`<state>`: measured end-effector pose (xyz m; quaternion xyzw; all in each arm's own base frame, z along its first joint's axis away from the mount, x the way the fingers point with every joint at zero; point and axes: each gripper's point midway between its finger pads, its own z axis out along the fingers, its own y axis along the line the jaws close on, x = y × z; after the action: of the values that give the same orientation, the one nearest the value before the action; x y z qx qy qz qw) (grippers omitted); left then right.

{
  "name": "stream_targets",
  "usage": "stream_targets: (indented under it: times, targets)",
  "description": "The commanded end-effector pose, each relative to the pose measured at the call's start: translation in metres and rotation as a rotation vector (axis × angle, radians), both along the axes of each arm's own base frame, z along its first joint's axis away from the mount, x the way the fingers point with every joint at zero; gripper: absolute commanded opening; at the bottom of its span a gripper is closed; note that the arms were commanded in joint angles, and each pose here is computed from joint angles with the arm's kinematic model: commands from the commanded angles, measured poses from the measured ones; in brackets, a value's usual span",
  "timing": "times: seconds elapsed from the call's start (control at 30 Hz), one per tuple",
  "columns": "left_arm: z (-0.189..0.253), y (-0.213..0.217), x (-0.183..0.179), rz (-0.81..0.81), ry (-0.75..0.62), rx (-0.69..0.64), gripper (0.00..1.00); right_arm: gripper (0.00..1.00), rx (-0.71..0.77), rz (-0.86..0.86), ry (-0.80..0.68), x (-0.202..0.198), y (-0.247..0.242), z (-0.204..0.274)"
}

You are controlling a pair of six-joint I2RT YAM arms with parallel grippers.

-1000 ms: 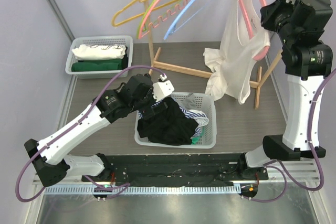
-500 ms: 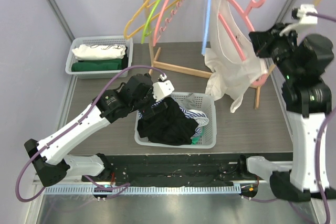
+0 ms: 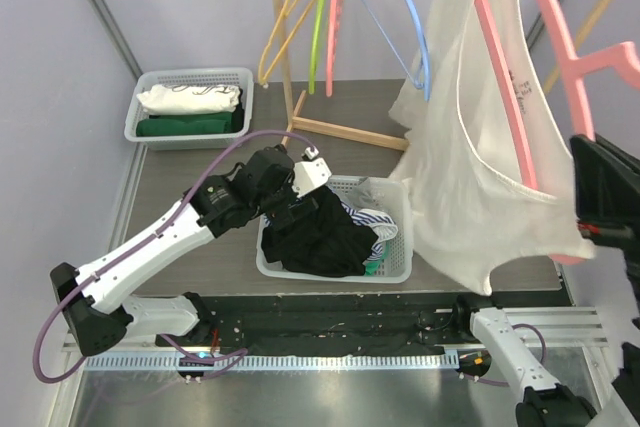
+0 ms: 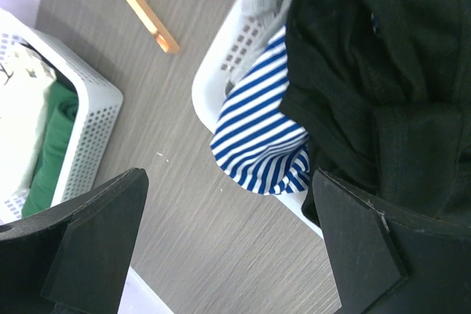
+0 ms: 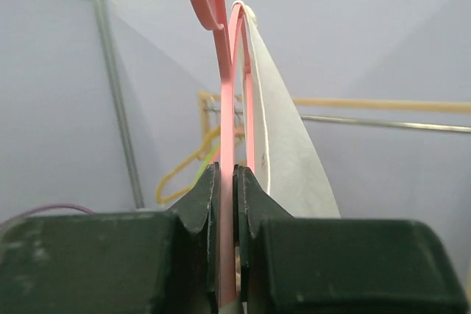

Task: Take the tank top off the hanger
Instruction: Pick up the hanger from the clothesline.

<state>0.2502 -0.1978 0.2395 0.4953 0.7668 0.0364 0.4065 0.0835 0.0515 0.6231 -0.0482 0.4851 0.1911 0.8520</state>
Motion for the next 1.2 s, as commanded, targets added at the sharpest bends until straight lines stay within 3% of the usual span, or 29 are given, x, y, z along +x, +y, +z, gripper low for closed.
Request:
stream_targets:
  times: [0.0, 0.27, 0.43, 0.67, 0.97, 1.17]
  targets:
    - [0.007, 0.002, 0.005, 0.012, -0.049, -0.023, 1.0, 0.01, 0.025, 0.221, -0.241, -0.057, 0.026, 0.076]
    - [0.008, 0.01, 0.005, 0.028, -0.058, -0.036, 1.0, 0.01, 0.001, 0.516, -0.415, -0.104, 0.06, 0.134]
    - [0.008, 0.012, 0.003, 0.032, -0.052, -0.058, 1.0, 0.01, 0.018, 0.584, -0.435, -0.081, 0.068, 0.158]
    - [0.012, 0.016, -0.001, 0.031, -0.05, -0.077, 1.0, 0.01, 0.036, 0.542, -0.501, -0.05, 0.065, 0.177]
    - [0.02, 0.02, -0.005, 0.038, -0.036, -0.116, 1.0, 0.01, 0.086, 0.524, -0.635, -0.045, 0.056, 0.205]
    - [0.02, 0.021, -0.002, 0.057, -0.037, -0.13, 1.0, 0.01, 0.119, 0.424, -0.661, -0.038, 0.042, 0.211]
